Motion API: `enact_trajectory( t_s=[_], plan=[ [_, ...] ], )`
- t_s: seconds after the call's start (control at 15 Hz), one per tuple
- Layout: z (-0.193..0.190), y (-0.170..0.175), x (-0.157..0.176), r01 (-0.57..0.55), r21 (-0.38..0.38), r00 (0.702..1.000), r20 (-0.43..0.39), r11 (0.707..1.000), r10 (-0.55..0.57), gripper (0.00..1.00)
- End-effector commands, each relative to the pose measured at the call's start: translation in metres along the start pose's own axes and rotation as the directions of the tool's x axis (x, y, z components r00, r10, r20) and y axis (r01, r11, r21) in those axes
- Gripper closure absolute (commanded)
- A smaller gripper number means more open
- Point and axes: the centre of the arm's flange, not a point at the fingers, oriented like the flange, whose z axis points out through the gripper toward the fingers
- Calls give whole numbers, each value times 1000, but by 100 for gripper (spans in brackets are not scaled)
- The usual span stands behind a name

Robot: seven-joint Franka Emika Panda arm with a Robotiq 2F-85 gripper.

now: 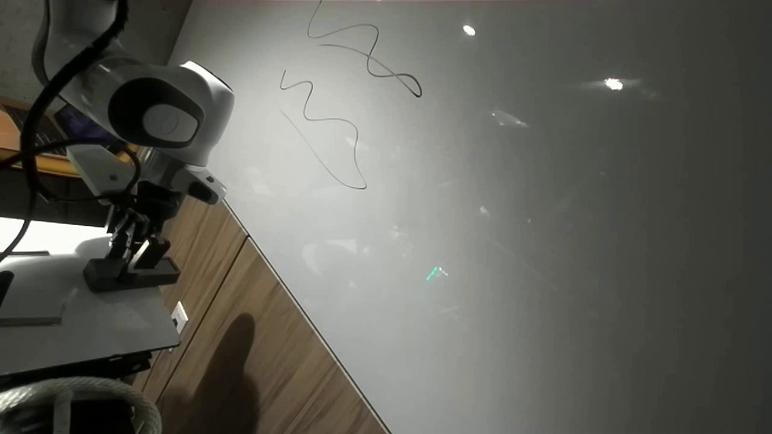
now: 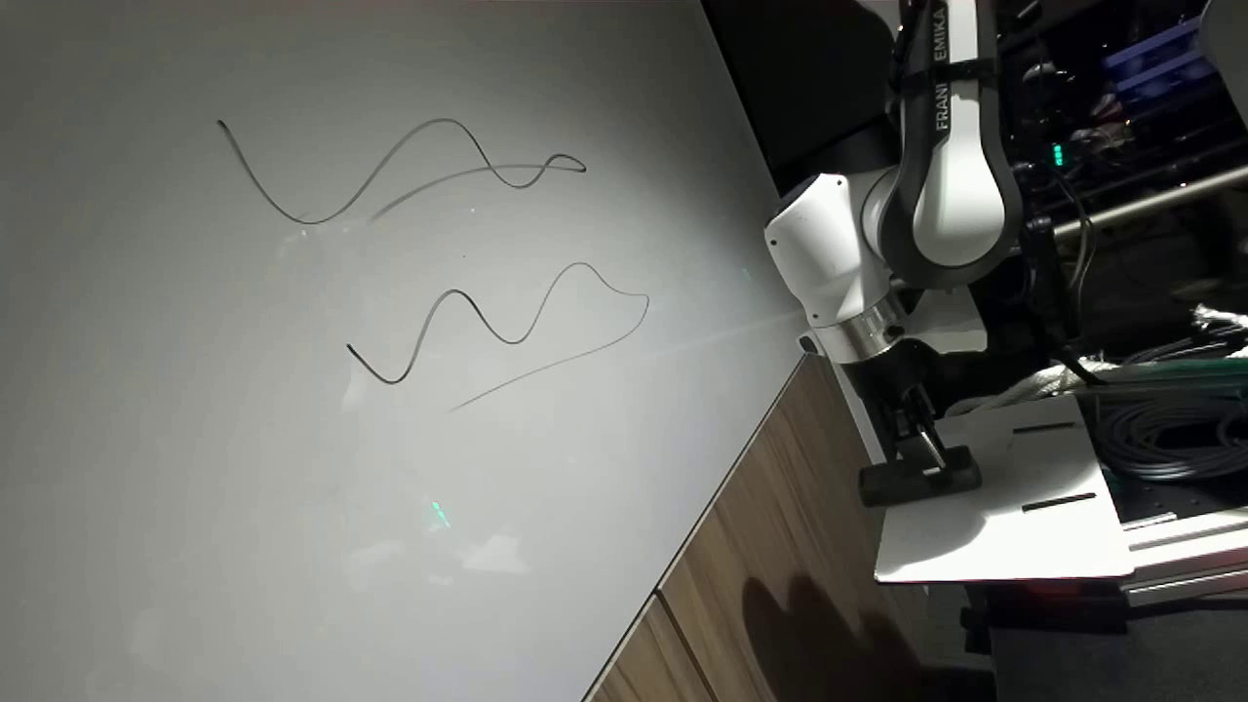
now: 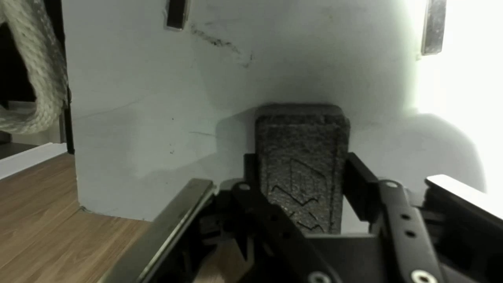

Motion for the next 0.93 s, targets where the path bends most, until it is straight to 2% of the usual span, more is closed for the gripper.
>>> enact_trajectory(
  t_s=[0.0,0.27,0.47,0.67,0.87],
  plan=[
    [-7,7,-17,-8,1,1000,-4,1000,8,71],
    [-50,-2,-11,0,3,998,-65,1000,1,71],
    [-112,-17,0,23,-12,986,-165,1000,-24,71],
    [-178,-42,8,72,-53,958,-274,996,-83,71],
    [-240,-73,22,126,-100,914,-374,987,-155,71]
  ],
)
